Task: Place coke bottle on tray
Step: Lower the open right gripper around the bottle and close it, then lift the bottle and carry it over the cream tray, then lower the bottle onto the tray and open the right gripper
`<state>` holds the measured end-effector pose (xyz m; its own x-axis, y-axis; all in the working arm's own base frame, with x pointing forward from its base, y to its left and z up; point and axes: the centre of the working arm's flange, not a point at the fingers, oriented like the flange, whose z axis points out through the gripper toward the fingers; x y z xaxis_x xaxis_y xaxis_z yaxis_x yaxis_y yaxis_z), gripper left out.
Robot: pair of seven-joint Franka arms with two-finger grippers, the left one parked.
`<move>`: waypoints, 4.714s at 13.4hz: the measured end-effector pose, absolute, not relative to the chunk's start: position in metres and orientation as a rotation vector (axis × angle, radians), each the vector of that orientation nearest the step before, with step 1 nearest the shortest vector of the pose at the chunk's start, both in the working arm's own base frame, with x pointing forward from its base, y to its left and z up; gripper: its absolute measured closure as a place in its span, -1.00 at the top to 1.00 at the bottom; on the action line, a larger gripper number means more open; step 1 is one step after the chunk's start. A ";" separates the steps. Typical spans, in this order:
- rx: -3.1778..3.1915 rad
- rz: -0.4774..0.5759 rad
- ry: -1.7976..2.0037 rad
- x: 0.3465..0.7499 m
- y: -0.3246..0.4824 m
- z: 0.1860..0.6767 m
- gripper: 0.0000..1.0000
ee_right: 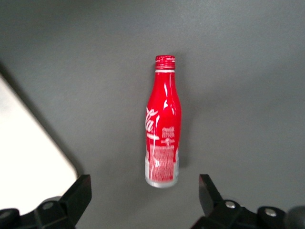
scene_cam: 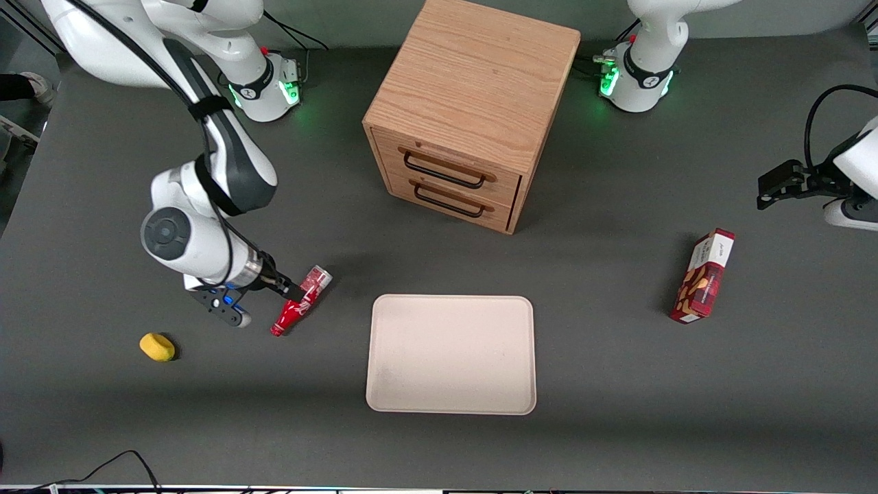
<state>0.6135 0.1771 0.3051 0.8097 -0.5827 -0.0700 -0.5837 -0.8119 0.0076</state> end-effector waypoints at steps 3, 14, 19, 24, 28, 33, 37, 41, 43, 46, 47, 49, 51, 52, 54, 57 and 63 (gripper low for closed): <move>-2.971 0.084 1.007 0.611 0.186 0.256 1.00; -2.968 0.000 0.951 0.585 0.170 0.177 0.66; -2.985 -0.020 0.926 0.587 0.170 0.180 0.08; -3.093 -0.036 0.843 0.597 0.169 0.260 0.08; -3.226 -0.021 0.663 0.592 0.176 0.359 0.08; -3.202 0.039 0.348 0.599 0.243 0.473 0.08; -3.062 0.070 0.158 0.623 0.303 0.478 0.08; -2.935 0.101 0.049 0.662 0.326 0.400 0.08; -2.922 0.095 0.002 0.673 0.331 0.354 0.08; -2.944 0.067 -0.051 0.678 0.341 0.300 0.08; -2.957 0.053 -0.080 0.677 0.346 0.286 0.08; -2.984 0.005 -0.144 0.675 0.355 0.256 0.08; -2.994 0.003 -0.165 0.675 0.357 0.231 0.08; -2.994 -0.002 -0.166 0.676 0.356 0.225 0.08; -2.997 -0.018 -0.159 0.681 0.350 0.221 0.08; -2.996 -0.053 -0.144 0.689 0.342 0.215 0.08; -2.987 -0.034 -0.115 0.694 0.344 0.186 0.08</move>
